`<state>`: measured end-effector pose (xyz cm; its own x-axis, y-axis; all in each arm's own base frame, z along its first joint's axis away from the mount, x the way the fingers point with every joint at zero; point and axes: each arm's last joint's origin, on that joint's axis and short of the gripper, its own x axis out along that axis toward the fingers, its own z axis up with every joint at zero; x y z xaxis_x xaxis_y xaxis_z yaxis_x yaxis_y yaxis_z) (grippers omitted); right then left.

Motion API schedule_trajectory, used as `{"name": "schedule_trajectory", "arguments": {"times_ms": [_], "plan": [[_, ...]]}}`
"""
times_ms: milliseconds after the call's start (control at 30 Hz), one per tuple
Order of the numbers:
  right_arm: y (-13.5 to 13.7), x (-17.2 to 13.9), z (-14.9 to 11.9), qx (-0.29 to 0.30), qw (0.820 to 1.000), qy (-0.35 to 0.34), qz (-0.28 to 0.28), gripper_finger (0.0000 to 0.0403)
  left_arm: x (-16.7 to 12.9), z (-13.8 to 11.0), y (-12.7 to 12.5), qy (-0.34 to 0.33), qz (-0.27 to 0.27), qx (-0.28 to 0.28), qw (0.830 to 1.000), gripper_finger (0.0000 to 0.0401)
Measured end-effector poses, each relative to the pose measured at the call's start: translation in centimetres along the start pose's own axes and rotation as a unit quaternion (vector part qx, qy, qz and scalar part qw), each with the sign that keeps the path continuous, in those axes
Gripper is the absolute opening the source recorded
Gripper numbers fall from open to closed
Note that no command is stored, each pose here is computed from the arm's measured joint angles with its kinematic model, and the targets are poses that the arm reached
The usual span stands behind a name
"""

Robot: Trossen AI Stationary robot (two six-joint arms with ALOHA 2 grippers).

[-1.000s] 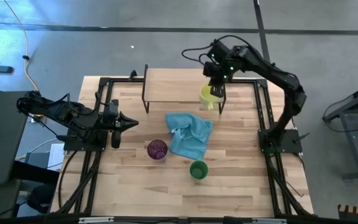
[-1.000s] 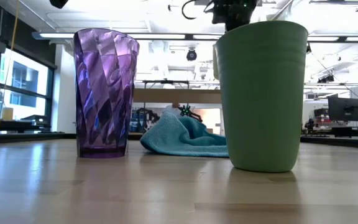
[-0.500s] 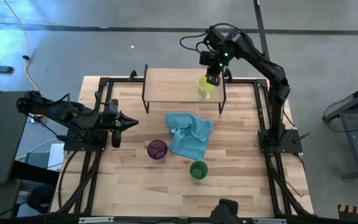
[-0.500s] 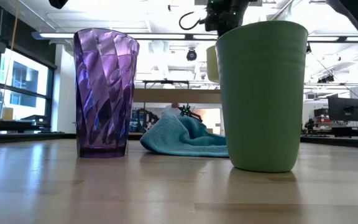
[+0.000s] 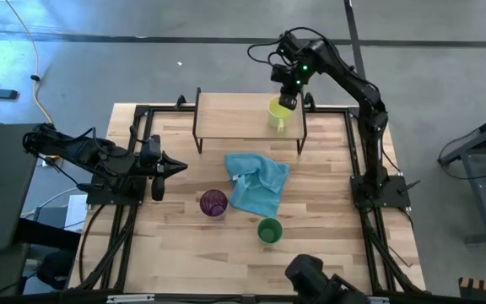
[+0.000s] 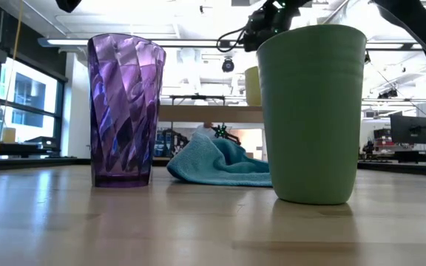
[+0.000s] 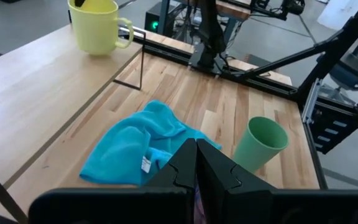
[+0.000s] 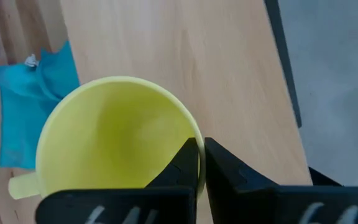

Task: Stack small to large cups/mugs on shelf
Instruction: Put the yellow mug on the shelf

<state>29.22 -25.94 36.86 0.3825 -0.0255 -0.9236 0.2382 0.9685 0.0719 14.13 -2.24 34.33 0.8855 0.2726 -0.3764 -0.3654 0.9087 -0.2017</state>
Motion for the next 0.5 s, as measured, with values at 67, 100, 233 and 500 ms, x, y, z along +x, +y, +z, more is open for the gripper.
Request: {"name": "schedule_trajectory", "arguments": {"times_ms": [67, 100, 233, 500], "plan": [[-0.33, -0.14, -0.09, 0.002, 1.000, -0.004, -0.003, 0.0000, 0.00, 0.00, 0.00, 0.000, 0.000, 0.000, 1.000, 0.0001], [-0.48, -0.18, -0.11, 0.003, 1.000, -0.007, -0.005, 0.0000, 0.00, 0.00, 0.00, 0.000, 0.000, 0.001, 1.000, 0.0001], [-1.04, -0.33, -0.34, 0.011, 1.000, -0.010, -0.008, 0.0000, 0.01, -0.01, 0.00, 0.000, 0.000, 0.001, 1.000, 0.0001], [-1.06, -0.34, -0.28, 0.015, 1.000, -0.017, 0.000, 0.0000, 0.01, 0.00, -0.01, 0.000, 0.000, -0.001, 1.000, 0.0001]]}}
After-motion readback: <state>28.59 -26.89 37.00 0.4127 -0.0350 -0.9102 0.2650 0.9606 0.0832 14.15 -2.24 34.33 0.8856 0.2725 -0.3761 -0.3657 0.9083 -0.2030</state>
